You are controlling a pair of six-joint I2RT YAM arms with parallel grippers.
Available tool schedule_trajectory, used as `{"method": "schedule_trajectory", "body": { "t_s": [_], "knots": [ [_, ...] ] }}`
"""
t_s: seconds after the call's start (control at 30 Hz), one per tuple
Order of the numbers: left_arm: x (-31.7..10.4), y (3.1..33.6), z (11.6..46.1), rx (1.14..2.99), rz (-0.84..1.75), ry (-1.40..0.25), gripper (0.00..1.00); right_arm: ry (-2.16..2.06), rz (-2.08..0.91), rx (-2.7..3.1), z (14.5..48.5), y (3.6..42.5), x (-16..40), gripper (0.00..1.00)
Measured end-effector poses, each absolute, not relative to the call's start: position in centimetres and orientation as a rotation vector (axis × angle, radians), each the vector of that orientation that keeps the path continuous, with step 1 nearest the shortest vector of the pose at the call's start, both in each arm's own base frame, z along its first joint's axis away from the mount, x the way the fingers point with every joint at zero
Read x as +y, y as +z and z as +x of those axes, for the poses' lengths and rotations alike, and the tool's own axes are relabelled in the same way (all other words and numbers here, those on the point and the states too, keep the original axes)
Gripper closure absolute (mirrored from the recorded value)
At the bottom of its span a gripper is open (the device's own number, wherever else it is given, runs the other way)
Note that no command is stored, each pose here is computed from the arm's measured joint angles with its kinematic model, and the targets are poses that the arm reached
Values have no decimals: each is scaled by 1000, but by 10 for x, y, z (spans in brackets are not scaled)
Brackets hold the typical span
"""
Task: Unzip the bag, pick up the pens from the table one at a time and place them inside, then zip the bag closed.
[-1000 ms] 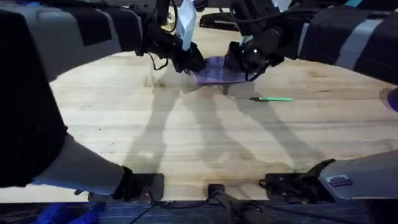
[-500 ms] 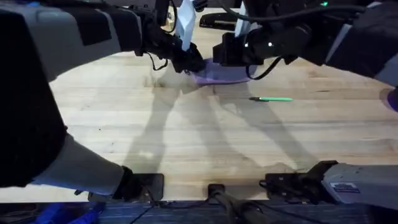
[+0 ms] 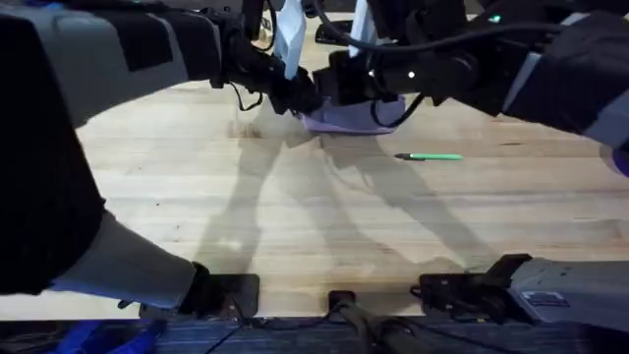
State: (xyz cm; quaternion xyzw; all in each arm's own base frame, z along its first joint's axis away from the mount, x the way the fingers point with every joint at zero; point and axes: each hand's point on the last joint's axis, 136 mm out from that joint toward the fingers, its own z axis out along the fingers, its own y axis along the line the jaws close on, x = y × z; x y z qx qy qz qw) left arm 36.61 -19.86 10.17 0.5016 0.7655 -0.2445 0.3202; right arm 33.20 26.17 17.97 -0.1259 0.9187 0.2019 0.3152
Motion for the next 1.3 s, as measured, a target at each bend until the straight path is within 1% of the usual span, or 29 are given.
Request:
{"method": "schedule_trajectory", "body": {
  "t_s": [0.13,0.33,0.5,0.53,0.57,0.6,0.7,0.77,0.97,1.1,1.13,1.2,1.27,1.3],
  "knots": [
    [-197,102,367,2011,1318,-638,959,570,-355,2379,338,182,275,969],
    [-183,100,375,2034,1285,-598,959,618,-379,2340,347,180,289,969],
    [-179,100,377,2043,1275,-584,959,612,-432,2314,349,180,293,970],
    [-180,99,375,2030,1295,-592,959,493,-479,2305,354,179,275,457],
    [-181,100,374,2027,1299,-599,960,459,-483,2304,355,179,269,308],
    [-182,100,374,2020,1307,-597,959,385,-524,2315,347,183,254,19],
    [-186,100,374,2020,1311,-590,960,364,-685,2340,312,191,252,6],
    [-186,99,374,2022,1311,-586,960,336,-773,2330,295,202,248,6],
    [-187,99,374,2025,1308,-586,959,254,-801,2257,287,252,218,5],
    [-187,99,374,2025,1308,-586,949,205,-744,2244,288,273,190,5],
    [-187,100,374,2023,1307,-586,692,201,-724,2235,288,278,183,5],
    [-191,101,372,2012,1311,-605,369,196,-722,2239,286,278,180,5],
    [-196,103,370,1999,1320,-624,70,192,-727,2252,283,276,178,5],
    [-198,103,368,1998,1322,-632,25,188,-731,2263,281,274,177,5]
  ]
}}
